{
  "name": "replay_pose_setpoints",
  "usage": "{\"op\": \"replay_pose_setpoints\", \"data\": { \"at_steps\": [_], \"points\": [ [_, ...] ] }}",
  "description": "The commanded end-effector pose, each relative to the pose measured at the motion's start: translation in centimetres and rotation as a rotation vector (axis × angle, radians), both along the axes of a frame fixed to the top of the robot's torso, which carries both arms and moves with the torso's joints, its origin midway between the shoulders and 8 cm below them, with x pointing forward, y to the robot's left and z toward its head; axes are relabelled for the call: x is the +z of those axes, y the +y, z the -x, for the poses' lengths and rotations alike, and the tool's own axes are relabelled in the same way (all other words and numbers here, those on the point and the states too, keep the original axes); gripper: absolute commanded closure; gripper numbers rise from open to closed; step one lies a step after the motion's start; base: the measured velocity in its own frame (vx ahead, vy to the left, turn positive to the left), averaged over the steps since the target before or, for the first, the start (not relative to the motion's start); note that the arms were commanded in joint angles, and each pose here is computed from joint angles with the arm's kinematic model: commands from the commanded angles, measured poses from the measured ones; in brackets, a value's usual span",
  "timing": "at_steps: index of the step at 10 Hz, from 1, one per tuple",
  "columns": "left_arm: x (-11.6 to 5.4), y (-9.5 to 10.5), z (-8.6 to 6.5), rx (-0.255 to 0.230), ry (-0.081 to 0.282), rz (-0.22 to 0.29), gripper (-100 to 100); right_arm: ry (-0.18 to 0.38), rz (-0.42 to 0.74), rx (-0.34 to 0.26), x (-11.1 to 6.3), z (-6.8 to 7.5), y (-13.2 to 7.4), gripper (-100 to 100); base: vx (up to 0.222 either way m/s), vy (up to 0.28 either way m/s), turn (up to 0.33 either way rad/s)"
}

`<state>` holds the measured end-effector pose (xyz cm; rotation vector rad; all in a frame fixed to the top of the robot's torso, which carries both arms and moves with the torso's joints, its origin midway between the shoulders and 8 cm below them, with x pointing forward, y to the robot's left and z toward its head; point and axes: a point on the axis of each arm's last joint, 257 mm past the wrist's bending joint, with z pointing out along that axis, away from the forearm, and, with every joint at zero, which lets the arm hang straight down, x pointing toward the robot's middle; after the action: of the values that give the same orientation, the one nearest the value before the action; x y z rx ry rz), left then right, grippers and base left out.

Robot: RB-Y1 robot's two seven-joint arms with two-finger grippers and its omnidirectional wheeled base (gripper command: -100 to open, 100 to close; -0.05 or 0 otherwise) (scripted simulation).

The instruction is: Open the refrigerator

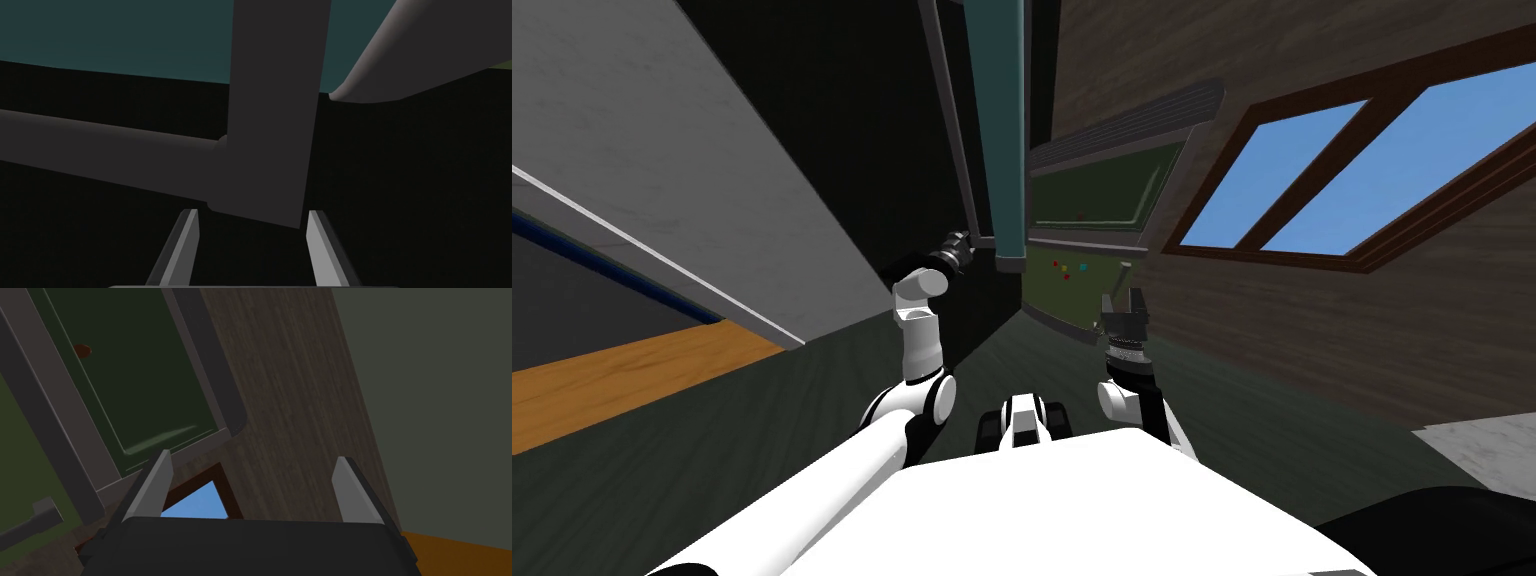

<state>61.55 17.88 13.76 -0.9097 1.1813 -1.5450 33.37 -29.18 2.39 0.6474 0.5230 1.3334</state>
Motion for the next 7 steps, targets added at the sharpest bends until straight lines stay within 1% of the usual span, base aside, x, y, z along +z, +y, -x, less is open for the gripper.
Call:
{"op": "replay_pose_setpoints", "data": {
  "at_steps": [1, 2, 3, 4, 5, 6, 7],
  "points": [
    [0.7, -1.4, 0.5, -0.041, -0.014, 0.000, 100, 0.000, 0.000, 0.000, 0.0, 0.0, 0.0, 0, 0.072, 0.270, -0.046],
    [0.7, -1.4, 0.5, -0.041, -0.014, 0.000, 100, 0.000, 0.000, 0.000, 0.0, 0.0, 0.0, 0, 0.092, 0.237, -0.056],
    [0.7, -2.3, 0.9, -0.066, -0.014, 0.000, 100, 0.000, 0.000, 0.000, 0.0, 0.0, 0.0, 0, 0.105, 0.264, -0.050],
    [0.7, -2.3, 0.9, -0.066, -0.014, 0.000, 100, 0.000, 0.000, 0.000, 0.0, 0.0, 0.0, 0, 0.075, 0.231, -0.053],
    [0.7, -3.2, 1.3, -0.092, -0.014, 0.000, 100, 0.000, 0.000, 0.000, 0.0, 0.0, 0.0, 0, 0.055, 0.245, -0.072],
    [0.7, -3.2, 1.3, -0.092, -0.014, 0.000, 100, 0.000, 0.000, 0.000, 0.0, 0.0, 0.0, 0, 0.059, 0.266, -0.060],
    [0.9, -2.9, 1.2, -0.092, 0.002, 0.003, -100, 0.000, 0.000, 0.000, 0.0, 0.0, 0.0, 0, 0.037, 0.115, 0.052]
  ]
}}
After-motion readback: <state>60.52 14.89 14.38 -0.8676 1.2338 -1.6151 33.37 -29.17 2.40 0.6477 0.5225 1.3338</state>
